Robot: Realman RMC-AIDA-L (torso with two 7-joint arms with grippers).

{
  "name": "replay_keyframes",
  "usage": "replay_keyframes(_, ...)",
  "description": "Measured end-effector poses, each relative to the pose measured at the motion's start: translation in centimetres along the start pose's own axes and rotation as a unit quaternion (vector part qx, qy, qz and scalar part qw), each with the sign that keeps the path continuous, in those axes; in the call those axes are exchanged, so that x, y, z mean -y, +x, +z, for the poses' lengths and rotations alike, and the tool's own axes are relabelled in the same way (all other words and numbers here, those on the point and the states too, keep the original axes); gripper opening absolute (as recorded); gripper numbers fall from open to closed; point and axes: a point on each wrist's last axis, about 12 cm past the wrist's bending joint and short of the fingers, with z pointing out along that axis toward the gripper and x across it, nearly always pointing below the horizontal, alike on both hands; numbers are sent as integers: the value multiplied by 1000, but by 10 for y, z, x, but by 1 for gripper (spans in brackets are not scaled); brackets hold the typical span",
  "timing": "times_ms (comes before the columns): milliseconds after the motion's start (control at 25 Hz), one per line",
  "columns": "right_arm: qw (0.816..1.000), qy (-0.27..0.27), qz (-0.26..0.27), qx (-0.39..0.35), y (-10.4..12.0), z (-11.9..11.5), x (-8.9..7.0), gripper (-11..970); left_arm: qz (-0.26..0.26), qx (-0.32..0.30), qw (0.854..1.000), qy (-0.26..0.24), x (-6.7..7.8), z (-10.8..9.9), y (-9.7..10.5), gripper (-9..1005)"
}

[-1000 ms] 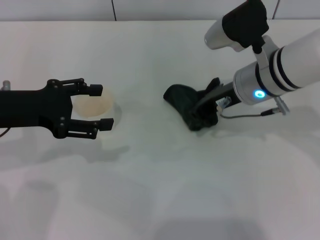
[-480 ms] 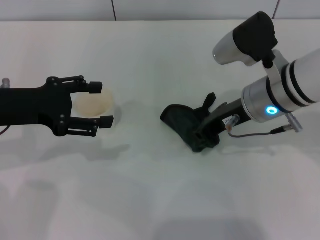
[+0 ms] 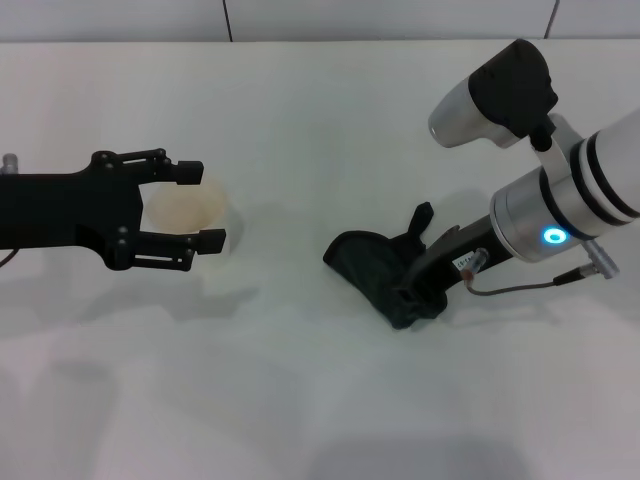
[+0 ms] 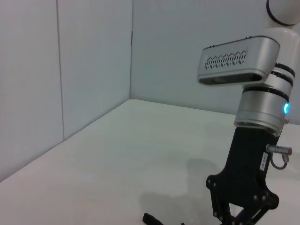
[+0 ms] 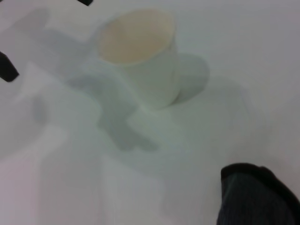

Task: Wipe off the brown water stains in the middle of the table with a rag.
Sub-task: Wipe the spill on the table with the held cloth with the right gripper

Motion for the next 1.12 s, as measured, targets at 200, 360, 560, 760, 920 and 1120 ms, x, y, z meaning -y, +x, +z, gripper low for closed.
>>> replay_keyframes(200, 1000, 13, 12, 22, -1, -7, 7, 126, -2, -1, 1000, -3, 0, -2, 1, 884)
replay_keyframes(360, 998, 24, 27, 41, 0, -14, 16, 128, -2, -1, 1000, -4, 1, -2, 2, 884)
replay_keyframes(560, 999, 24, 19, 42, -1, -14, 14, 131, 0, -1, 1000, -2, 0, -1, 0, 884)
replay_keyframes(760, 999, 14, -3, 33, -8, -8, 4, 134, 2, 1, 1000, -2, -1, 0, -1, 884)
replay_keyframes(920, 999, 4, -8, 35, -12, -7, -2, 136, 3, 3, 1000, -3, -1, 0, -2, 884)
replay_keyframes(1120, 999, -4, -17, 35, -16, -5, -7, 138, 4, 4, 1000, -3, -2, 1, -2, 884)
